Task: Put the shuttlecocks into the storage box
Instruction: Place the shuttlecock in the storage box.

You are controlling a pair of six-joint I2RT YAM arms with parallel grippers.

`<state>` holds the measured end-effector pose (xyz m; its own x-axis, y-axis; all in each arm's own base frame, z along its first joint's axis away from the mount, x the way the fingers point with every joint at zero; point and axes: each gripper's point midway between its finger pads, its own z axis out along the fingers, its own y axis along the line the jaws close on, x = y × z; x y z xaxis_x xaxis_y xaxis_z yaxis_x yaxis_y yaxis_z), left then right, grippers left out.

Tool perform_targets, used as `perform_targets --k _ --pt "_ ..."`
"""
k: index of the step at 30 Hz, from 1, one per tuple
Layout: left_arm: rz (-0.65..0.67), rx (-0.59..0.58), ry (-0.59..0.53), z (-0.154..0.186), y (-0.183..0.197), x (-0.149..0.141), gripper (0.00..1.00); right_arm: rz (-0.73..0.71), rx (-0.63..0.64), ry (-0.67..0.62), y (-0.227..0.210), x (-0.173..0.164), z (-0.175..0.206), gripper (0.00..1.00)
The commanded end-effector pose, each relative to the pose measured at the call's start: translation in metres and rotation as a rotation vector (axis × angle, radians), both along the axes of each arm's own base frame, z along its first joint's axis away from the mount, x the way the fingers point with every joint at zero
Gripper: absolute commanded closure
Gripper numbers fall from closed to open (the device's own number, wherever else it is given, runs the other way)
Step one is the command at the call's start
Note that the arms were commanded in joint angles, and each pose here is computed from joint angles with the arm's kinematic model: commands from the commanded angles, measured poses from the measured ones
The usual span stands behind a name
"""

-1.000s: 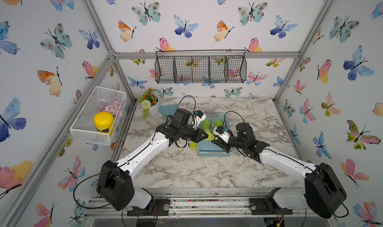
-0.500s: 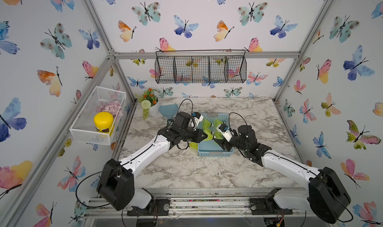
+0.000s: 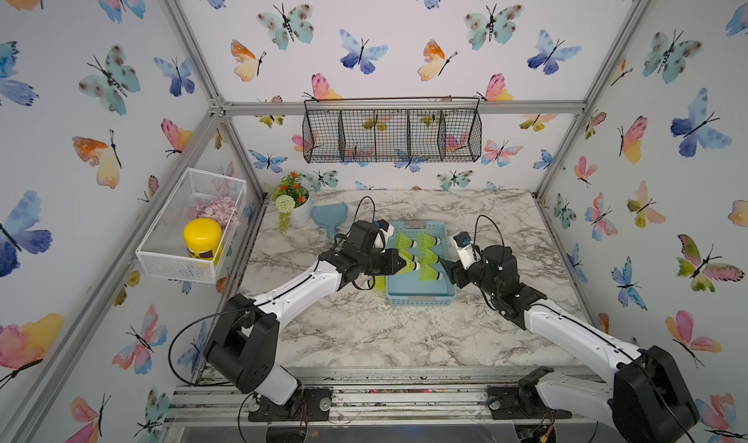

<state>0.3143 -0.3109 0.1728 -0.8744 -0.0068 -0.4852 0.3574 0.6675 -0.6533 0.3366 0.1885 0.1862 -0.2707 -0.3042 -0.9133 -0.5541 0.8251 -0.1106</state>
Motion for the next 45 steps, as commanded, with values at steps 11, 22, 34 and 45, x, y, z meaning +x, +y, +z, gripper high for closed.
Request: perform_targets --k 11,22,34,45 --pt "0.045 0.121 0.03 -0.038 -0.019 0.014 1.0 -0.075 0.095 0.022 -0.022 0.004 0.016 0.32" --pt "0.085 0.173 0.05 -0.056 -0.018 0.02 1.0 -0.07 0.089 0.019 -0.023 0.001 0.015 0.32" --pt "0.09 0.196 0.069 -0.074 -0.022 0.027 1.0 -0.052 0.092 0.033 -0.02 0.0 0.01 0.32" --pt "0.092 0.195 0.071 -0.077 -0.024 0.029 1.0 -0.036 0.085 0.06 -0.017 -0.001 0.001 0.32"
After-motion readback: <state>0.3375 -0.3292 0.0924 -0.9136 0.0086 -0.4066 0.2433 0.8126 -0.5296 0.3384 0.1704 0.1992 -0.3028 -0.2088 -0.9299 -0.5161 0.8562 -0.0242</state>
